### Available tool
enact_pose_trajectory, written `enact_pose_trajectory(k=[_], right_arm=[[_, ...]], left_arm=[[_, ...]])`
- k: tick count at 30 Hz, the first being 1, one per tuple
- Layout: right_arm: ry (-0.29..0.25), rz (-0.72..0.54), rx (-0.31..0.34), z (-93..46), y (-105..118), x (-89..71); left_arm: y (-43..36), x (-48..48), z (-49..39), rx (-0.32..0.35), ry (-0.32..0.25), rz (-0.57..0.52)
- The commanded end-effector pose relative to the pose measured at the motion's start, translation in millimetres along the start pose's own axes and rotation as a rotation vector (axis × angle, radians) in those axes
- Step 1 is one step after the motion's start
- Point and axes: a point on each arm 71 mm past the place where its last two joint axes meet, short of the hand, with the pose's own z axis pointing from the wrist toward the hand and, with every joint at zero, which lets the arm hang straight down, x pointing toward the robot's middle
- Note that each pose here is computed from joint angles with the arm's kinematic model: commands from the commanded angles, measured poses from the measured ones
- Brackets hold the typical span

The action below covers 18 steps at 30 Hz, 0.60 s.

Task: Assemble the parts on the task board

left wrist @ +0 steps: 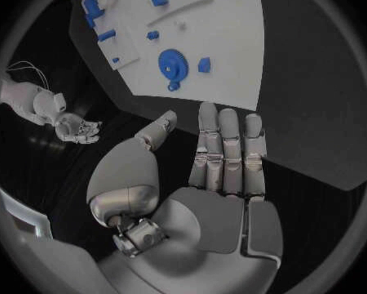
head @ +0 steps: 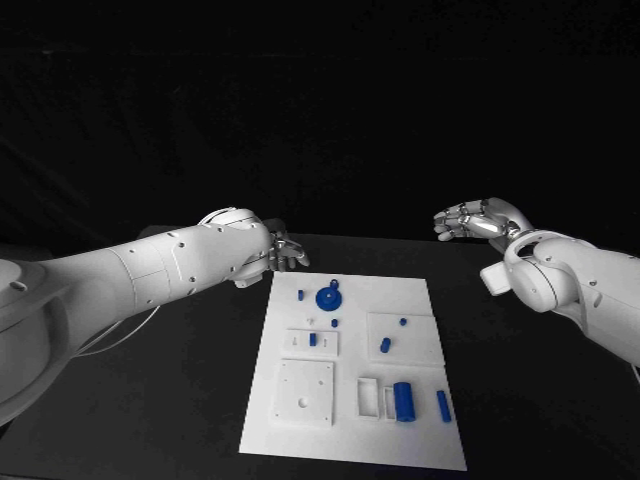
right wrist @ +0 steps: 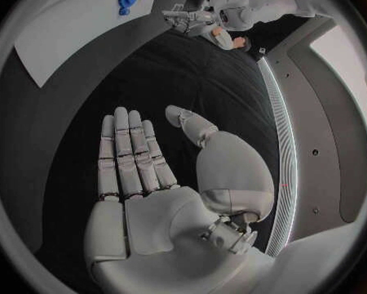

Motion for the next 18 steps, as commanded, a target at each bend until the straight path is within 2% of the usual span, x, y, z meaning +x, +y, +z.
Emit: enact_pose_trajectory(k=[1,7,14,18], right_arm=[[0.016,-0.002,-0.011,0.2,2,2.7],[0.017,-0.001,-0.011,0.3,2,3.2],[0.020,-0.001,-0.012,0.3,2,4.0],[0.019,-0.001,-0.012,0.5,2,4.1]], left_arm=[[-0.2,6.9,4.4,0.007,0.060,0.036],[6.0,12.6,9.6,-0.015,0.088,0.039],[7.6,24.5,13.5,-0.022,0.123,0.009],[9.8,27.0,14.4,-0.025,0.132,0.006]])
